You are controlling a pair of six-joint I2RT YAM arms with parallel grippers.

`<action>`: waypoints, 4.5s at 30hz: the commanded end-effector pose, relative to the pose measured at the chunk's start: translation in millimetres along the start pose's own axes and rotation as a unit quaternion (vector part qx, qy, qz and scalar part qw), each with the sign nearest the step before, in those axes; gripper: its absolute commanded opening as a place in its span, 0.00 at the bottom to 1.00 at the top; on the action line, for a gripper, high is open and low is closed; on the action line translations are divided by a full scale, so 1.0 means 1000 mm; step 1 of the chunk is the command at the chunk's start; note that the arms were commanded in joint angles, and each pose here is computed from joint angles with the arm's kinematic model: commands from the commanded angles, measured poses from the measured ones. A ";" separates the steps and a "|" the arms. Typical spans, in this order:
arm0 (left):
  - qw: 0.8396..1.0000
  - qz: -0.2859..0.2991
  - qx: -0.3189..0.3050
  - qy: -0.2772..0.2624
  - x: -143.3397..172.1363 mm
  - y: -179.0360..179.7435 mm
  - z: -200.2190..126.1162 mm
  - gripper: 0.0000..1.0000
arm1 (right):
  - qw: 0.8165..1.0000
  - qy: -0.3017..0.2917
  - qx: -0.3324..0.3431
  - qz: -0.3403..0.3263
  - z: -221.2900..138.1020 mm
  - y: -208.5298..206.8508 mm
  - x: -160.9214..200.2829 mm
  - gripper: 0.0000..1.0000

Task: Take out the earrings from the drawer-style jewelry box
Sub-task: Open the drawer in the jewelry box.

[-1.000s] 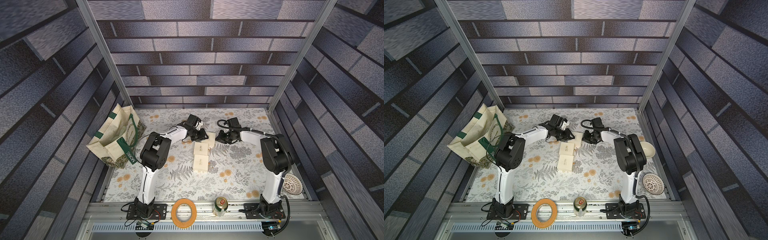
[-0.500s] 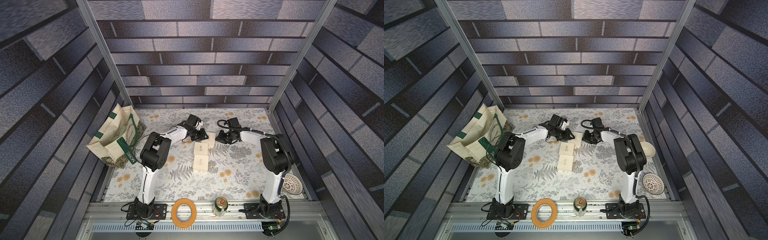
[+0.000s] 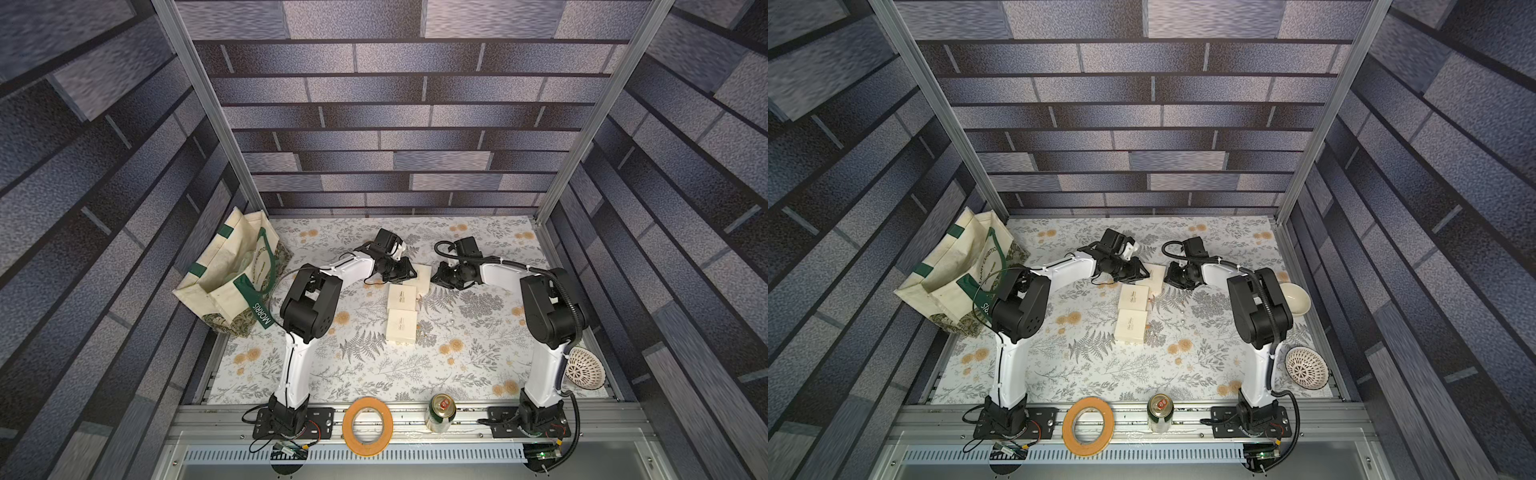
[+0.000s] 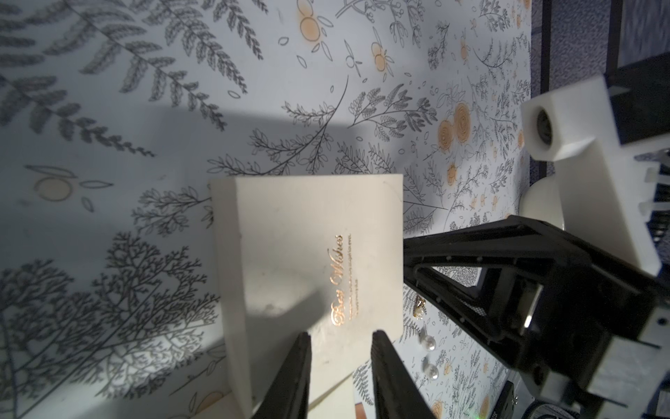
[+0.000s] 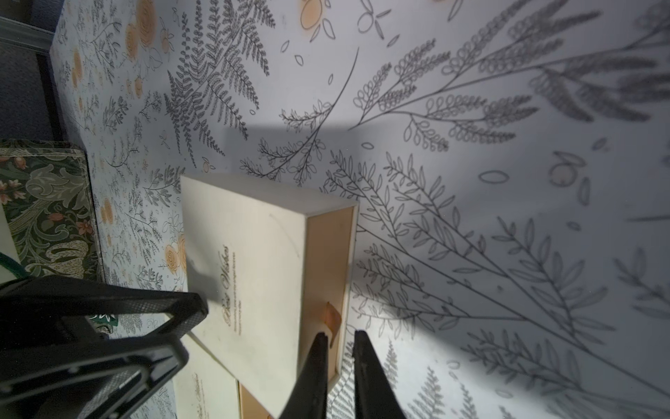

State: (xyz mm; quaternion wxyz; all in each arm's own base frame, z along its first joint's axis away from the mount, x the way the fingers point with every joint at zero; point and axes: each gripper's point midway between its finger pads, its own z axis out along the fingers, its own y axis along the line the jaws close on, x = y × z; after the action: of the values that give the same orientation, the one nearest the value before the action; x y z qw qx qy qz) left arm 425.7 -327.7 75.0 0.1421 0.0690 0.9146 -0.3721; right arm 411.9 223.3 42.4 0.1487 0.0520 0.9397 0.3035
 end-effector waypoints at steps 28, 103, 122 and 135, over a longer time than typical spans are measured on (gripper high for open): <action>0.999 -0.019 -0.027 0.020 0.012 0.017 0.005 0.32 | 1.000 -0.008 -0.019 0.013 0.009 -0.003 -0.003 0.14; 0.998 -0.040 -0.047 0.013 0.016 0.034 0.000 0.32 | 0.997 -0.037 0.063 0.040 -0.034 -0.061 0.008 0.00; 0.998 -0.038 -0.041 0.009 0.015 0.031 -0.001 0.32 | 0.998 -0.047 0.029 0.014 -0.047 -0.034 -0.015 0.23; 0.998 -0.042 -0.035 0.008 0.012 0.028 -0.001 0.32 | 0.994 -0.052 0.079 -0.053 -0.062 0.008 -0.024 0.27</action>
State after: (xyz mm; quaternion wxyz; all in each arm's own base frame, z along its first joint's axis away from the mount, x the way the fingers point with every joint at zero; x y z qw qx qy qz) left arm 428.2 -325.8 73.8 0.1470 0.0558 0.9119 -0.3792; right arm 422.5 184.4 87.3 0.2072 0.0454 0.9485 0.2352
